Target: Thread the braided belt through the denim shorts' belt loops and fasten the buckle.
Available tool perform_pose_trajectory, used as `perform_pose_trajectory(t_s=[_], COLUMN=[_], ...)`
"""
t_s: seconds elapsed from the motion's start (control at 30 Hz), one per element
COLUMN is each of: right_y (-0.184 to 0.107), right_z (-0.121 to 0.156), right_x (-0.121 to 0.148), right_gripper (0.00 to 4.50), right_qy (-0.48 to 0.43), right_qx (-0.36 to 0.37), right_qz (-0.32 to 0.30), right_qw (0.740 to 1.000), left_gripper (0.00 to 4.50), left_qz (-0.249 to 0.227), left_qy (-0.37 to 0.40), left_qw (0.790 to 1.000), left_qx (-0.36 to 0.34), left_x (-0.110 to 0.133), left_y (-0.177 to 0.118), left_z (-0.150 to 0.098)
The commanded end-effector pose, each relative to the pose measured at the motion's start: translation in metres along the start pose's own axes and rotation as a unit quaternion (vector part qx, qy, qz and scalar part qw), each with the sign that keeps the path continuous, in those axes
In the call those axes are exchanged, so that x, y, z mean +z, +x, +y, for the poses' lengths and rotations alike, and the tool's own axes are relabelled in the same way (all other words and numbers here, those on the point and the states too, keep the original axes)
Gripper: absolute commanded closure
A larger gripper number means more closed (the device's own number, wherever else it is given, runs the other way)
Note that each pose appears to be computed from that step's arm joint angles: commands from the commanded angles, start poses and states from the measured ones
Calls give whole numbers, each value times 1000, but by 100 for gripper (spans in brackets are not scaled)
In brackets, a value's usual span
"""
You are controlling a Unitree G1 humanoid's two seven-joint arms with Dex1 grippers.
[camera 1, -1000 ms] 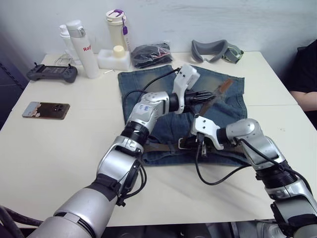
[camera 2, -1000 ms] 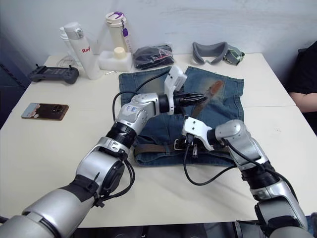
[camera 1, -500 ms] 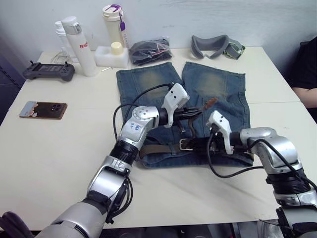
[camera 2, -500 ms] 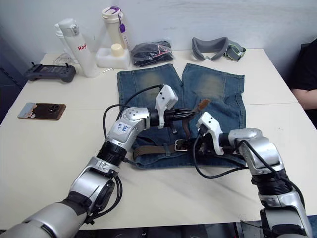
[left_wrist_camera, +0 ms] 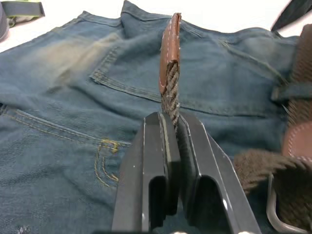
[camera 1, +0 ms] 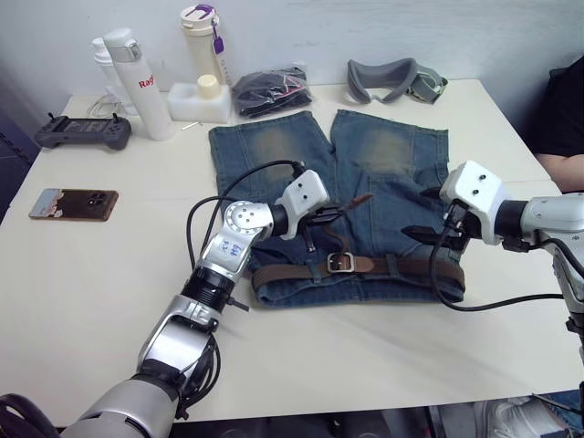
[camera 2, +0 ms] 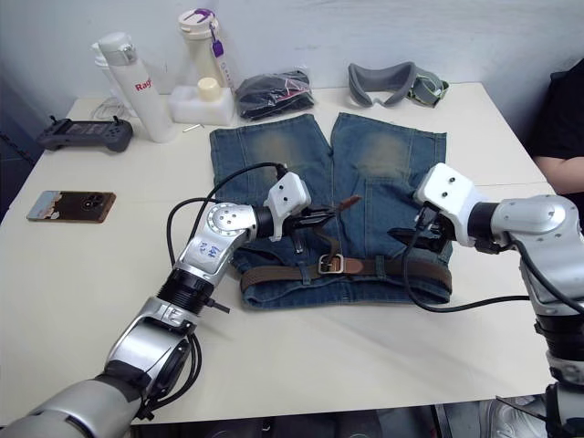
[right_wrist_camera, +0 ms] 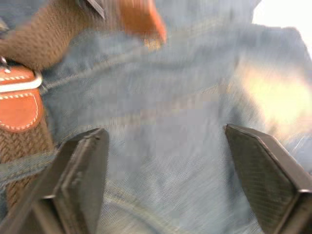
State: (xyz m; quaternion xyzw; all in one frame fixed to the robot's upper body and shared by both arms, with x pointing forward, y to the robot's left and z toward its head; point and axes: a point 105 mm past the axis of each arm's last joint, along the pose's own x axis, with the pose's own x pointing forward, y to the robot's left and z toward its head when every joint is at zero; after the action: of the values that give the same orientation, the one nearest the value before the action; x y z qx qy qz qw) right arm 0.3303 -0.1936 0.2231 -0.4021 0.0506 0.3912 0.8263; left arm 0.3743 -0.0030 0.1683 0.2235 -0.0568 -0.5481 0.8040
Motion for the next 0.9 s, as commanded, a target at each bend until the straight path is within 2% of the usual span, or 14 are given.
perform_pose_trajectory(t_s=[0.03, 0.13, 0.27, 0.4, 0.63, 0.77, 0.9], right_y=[1, 5, 20, 32, 40, 48, 52], right_z=[13, 47, 74, 74, 78, 73, 76], right_x=[23, 21, 16, -3, -18, -9, -8], right_gripper=[74, 74, 74, 74, 74, 74, 74], right_qy=[-85, -85, -83, -103, -123, -131, -130], right_qx=[36, 115, 139, 106, 93, 61, 57], right_qz=[-15, -5, -5, 27, 51, 29, 23], right_qw=[996, 990, 987, 989, 987, 989, 990], left_gripper=[450, 450, 450, 450, 450, 450, 450], left_qz=[5, 30, 72, 88, 97, 96, 96], left_qy=[116, 183, 252, 280, 305, 306, 299], left_qw=[993, 982, 964, 955, 945, 943, 942], left_qx=[-26, -37, -39, -40, -74, -91, -123], left_x=[14, 12, 5, 4, -1, -2, -6], left_y=[-1, -6, -15, -18, -20, -21, -24], left_z=[-7, -6, 5, 12, 5, 0, -6])
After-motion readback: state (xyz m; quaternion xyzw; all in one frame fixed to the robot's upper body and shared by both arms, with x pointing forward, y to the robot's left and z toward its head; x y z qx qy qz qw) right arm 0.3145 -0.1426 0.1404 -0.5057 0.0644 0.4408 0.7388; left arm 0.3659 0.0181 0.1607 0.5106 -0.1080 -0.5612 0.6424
